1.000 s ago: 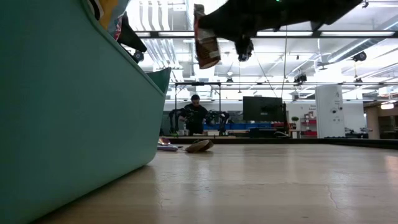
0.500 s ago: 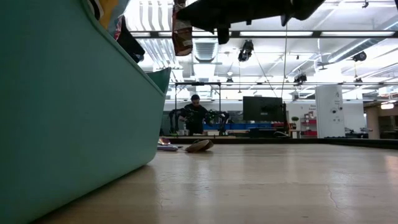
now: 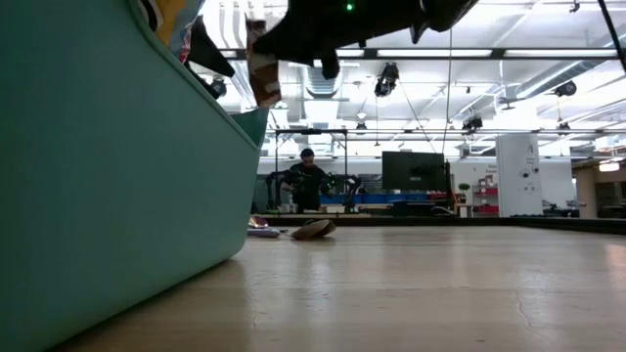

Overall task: Pick & Place Food Item
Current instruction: Put the orange seasoning pack into the pink bin

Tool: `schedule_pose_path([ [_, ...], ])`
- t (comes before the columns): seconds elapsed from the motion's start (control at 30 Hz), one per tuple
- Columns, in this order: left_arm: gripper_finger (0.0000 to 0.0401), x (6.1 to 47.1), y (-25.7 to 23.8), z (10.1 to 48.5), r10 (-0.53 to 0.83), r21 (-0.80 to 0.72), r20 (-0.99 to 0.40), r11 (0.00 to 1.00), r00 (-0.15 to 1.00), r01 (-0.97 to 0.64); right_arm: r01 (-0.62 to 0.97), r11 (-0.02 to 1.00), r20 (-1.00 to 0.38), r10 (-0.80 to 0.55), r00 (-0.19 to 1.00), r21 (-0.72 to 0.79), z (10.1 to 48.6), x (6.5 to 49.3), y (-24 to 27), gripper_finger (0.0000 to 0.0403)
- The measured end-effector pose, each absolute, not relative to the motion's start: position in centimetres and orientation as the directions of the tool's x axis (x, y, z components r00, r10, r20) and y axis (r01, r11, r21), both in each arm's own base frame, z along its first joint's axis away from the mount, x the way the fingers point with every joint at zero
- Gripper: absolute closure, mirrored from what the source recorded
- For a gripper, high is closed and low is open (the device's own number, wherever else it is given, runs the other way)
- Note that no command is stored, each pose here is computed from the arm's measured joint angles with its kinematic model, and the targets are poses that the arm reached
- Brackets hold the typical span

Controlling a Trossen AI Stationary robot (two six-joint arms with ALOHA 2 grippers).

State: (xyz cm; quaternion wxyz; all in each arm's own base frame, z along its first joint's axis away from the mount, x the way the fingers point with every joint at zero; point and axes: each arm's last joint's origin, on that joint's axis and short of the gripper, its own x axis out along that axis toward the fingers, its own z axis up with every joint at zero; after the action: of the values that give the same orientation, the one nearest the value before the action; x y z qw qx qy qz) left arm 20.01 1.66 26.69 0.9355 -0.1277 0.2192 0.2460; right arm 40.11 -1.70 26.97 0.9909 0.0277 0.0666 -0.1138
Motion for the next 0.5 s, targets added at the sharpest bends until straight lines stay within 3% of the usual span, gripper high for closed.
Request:
schedule_pose_path([
  [0.2,0.0049,20.1,1.6,26.8,0.403,-0.162,-0.464,0.837,0.789,-0.522,0.345,0.935,-0.129,-0.333,0.934,0.08,27.2,40.5,-2.6,0.0345],
  [0.5,0.0049,20.1,1.8,27.0,0.462,-0.142,-0.435,0.812,0.773,-0.566,0.36,0.929,-0.13,-0.348,0.928,0.083,27.2,40.8,-3.2,0.0345],
])
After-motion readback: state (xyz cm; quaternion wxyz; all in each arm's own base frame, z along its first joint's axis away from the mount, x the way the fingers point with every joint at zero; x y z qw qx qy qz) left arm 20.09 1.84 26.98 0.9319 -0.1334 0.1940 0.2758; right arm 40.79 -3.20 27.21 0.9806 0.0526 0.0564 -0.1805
